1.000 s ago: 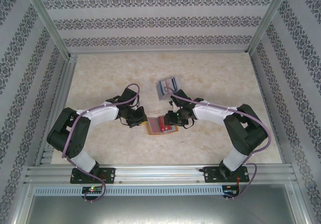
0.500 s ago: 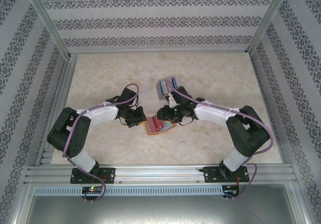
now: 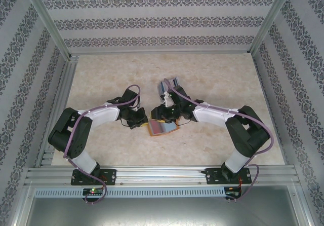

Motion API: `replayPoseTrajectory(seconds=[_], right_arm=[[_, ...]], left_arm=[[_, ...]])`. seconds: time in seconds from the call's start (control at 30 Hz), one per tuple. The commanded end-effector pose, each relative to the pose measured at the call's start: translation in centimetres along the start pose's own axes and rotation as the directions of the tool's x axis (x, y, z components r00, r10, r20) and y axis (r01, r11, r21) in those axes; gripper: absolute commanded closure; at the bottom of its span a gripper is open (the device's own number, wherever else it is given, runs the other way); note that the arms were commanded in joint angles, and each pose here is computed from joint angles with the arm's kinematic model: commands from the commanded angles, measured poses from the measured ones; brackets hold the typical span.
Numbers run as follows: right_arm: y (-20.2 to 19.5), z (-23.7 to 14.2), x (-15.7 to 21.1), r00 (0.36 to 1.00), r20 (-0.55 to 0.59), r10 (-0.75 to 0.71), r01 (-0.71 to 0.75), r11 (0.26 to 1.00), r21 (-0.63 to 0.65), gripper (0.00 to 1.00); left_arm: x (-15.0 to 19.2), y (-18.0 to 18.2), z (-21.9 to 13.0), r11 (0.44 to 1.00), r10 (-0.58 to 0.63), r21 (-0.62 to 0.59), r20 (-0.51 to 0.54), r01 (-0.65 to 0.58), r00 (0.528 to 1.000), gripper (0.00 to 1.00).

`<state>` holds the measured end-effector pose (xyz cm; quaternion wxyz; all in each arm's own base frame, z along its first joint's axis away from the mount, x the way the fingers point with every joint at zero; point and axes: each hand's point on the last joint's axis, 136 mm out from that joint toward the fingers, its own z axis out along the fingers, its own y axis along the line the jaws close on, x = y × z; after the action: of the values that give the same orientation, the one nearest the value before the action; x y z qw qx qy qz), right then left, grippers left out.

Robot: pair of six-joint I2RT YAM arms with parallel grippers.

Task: Put the credit cards into the card holder

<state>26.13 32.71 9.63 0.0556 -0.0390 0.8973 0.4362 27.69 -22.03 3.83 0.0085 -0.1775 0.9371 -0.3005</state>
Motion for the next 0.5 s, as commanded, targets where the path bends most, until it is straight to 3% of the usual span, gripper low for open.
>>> replayPoseTrajectory(seconds=[0.0,0.1,0.2,0.47], right_arm=[[-3.2,-2.3,-0.3,0.998,0.055,-0.033,0.023,0.985,0.169,0.58],[-5.1,-3.1,-0.3,0.998,0.053,-0.038,0.024,0.969,0.246,0.58],[-6.3,-3.3,-0.3,0.998,0.053,-0.023,0.008,0.963,0.268,0.58],[-5.0,-5.2,-2.5,0.996,0.091,-0.025,0.005,0.975,0.22,0.58]], left_arm=[[-0.1,0.5,-0.3,0.999,0.014,-0.051,0.006,-0.014,1.0,0.93],[0.0,0.4,-0.7,0.998,0.026,-0.053,0.007,-0.026,1.0,0.83],[0.0,-0.1,-1.2,0.998,0.044,-0.055,0.0,-0.044,0.999,0.66],[-1.7,-2.0,-5.2,0.988,0.129,-0.102,0.085,-0.12,0.988,0.57]])
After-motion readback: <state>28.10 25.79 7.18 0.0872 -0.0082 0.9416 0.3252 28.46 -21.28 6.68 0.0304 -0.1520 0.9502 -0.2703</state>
